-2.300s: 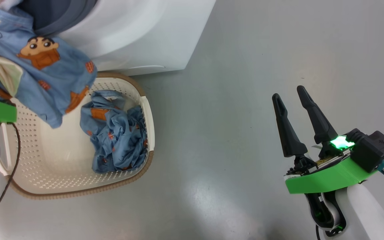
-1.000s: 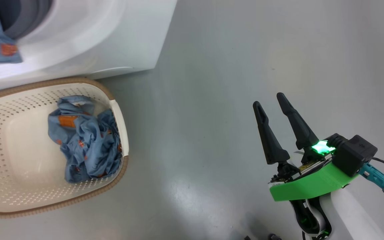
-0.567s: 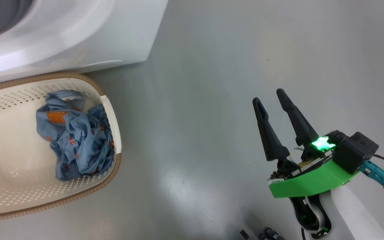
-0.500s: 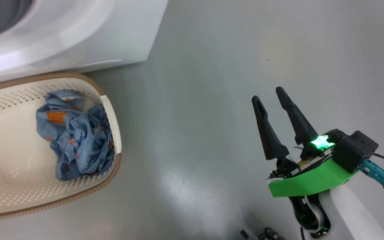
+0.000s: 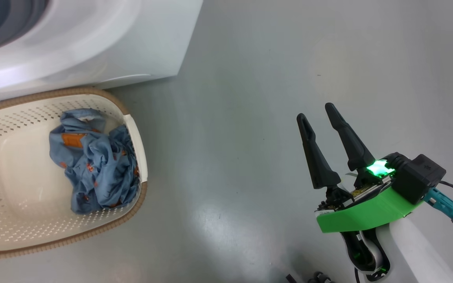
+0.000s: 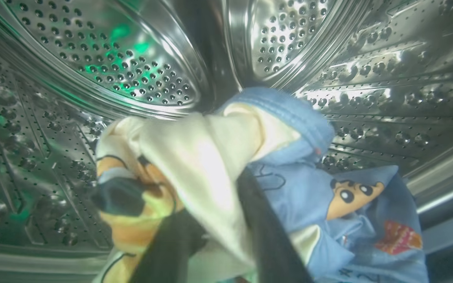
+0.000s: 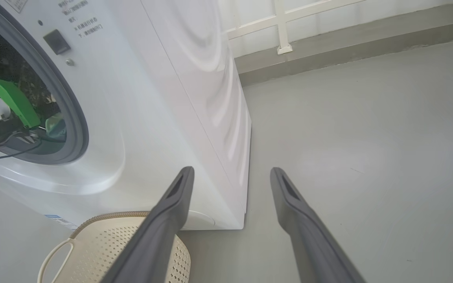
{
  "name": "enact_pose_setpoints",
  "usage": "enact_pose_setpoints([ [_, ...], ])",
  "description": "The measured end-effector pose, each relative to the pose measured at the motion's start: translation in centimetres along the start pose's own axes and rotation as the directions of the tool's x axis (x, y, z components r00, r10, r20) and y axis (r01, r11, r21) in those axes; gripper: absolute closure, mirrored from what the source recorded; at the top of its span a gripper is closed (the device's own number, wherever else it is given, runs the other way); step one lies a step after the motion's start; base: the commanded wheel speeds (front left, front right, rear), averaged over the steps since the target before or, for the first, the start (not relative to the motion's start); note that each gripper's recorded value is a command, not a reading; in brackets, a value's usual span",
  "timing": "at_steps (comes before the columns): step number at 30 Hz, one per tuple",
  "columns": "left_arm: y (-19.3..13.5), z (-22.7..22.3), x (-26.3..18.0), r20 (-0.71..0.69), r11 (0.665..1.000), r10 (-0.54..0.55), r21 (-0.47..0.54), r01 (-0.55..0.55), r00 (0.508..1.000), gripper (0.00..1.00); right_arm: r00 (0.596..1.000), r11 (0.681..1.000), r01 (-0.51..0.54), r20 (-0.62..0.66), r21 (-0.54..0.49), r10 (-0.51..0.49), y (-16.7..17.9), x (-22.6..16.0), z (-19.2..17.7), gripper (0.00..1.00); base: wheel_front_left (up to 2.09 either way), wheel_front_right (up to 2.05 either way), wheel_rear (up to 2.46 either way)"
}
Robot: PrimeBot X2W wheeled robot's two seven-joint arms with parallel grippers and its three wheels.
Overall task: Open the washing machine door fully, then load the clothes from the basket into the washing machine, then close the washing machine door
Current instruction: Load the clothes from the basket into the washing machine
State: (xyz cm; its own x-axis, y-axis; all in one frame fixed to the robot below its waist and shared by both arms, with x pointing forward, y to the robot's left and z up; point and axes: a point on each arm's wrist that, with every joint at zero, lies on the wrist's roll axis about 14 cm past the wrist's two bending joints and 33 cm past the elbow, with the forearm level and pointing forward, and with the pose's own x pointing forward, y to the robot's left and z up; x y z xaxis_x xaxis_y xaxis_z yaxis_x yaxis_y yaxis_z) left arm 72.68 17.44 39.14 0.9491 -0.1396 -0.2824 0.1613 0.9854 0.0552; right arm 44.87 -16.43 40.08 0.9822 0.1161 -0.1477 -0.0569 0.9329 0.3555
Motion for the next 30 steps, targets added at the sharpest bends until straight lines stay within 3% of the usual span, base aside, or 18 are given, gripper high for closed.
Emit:
enact_pose_setpoints([
  [11, -0.6, -0.5, -0.4, -0.081, 1.000, -0.015, -0.014, 0.014, 0.997, 0.00, 1.000, 1.000, -0.011, 0.011, 0.001, 0.011, 0.4, 0.0, 0.4, 0.00, 0.00, 0.00, 0.00],
  [21, -0.9, 1.2, -0.7, 0.002, 0.998, -0.018, -0.059, 0.018, 1.000, 0.00, 1.000, 1.000, -0.019, 0.021, -0.005, 0.019, 0.5, 0.0, 0.9, 0.00, 0.00, 0.00, 0.00],
  [30, -1.9, 3.2, -2.0, 0.122, 0.984, -0.014, -0.173, 0.035, 0.992, 0.00, 0.998, 0.999, -0.026, 0.048, -0.018, 0.027, 0.6, -0.1, 2.1, 0.00, 0.00, 0.00, 0.00],
])
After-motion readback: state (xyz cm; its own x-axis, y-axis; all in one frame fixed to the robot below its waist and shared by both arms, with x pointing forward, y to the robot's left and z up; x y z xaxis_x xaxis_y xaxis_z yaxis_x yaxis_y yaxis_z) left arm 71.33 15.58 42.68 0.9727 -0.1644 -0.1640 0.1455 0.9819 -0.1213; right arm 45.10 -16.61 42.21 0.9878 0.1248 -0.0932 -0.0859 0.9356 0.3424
